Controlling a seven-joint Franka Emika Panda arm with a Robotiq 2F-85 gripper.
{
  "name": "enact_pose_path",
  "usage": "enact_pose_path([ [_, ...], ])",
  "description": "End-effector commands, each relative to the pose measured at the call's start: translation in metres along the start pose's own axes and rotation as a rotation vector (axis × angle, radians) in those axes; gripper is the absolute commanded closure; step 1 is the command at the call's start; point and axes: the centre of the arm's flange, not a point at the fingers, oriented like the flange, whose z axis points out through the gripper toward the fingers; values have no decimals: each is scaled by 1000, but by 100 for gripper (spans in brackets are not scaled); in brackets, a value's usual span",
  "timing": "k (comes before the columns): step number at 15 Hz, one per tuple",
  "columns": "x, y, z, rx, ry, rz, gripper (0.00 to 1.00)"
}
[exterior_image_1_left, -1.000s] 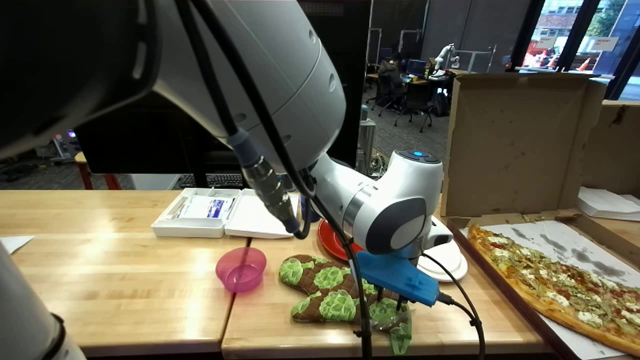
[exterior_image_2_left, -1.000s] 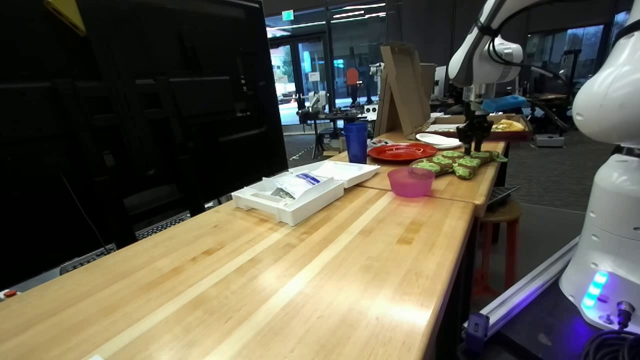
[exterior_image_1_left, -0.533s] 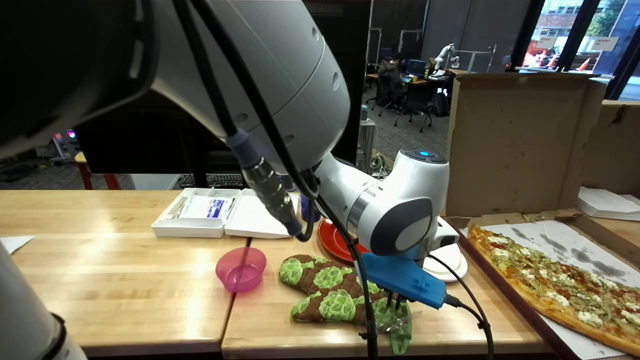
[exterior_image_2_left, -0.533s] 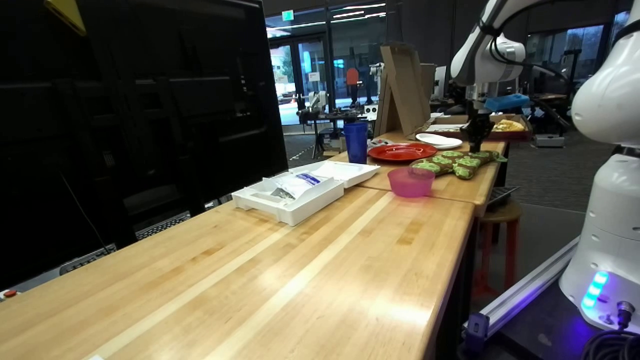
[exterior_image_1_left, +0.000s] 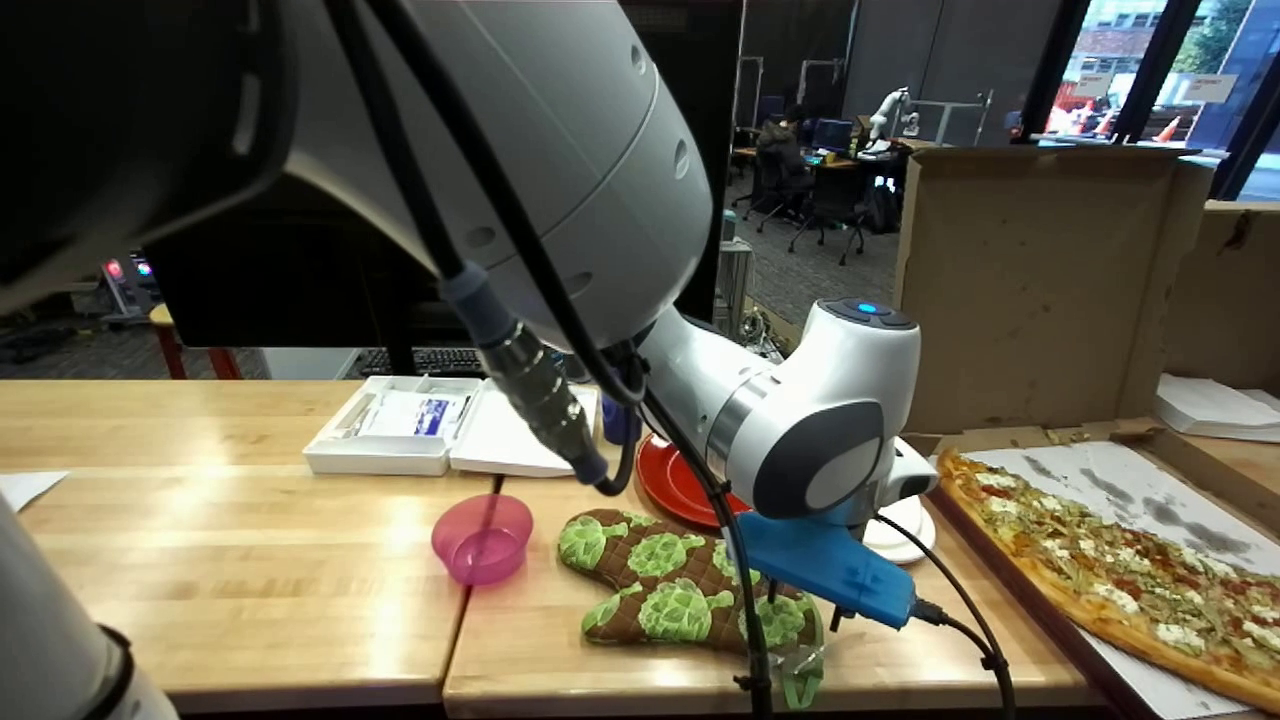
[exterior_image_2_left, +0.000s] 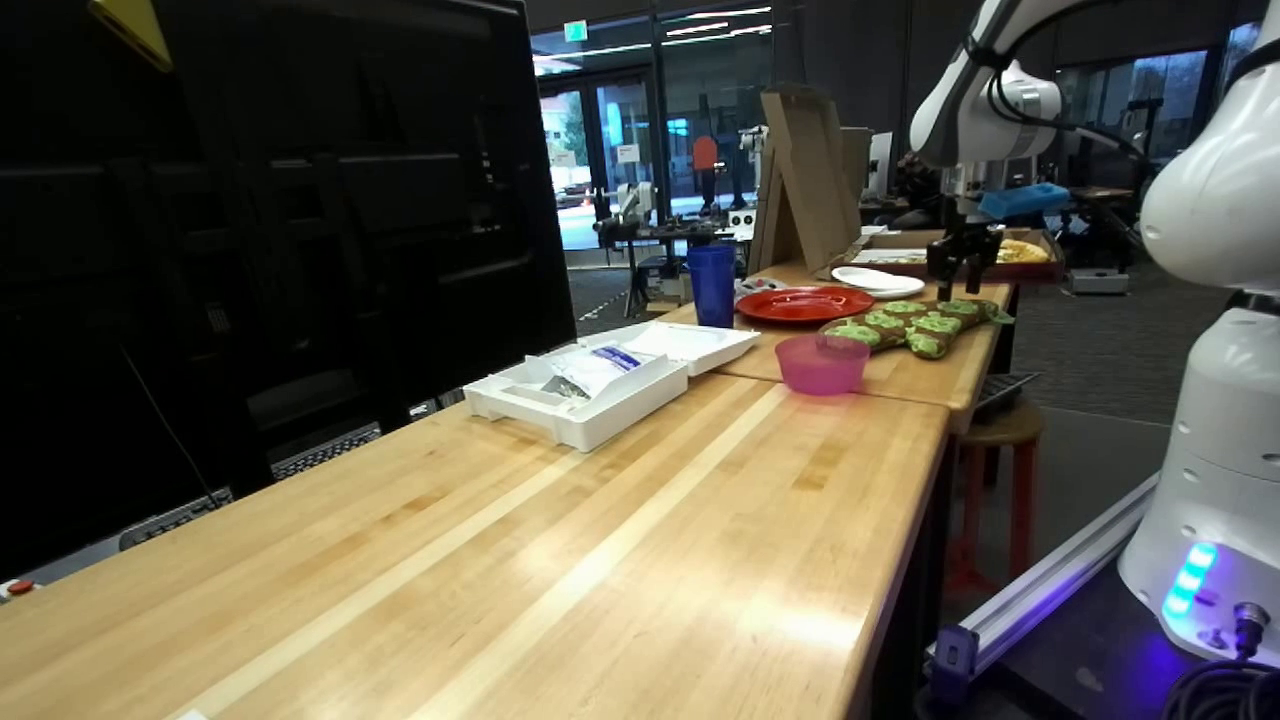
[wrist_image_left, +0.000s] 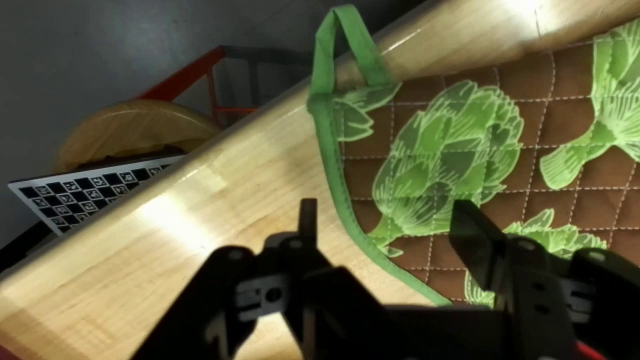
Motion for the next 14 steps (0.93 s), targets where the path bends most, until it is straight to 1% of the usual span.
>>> enact_pose_path([
  [1,-2,8,-7,2,15,-15,0],
  [5,1,7,-1,3,3,-21,0],
  [7,2,11,2,20,-6,-15,0],
  [9,1,11,4,14,-8,-11,0],
  [14,-4,4,-17,-29,53,-25,0],
])
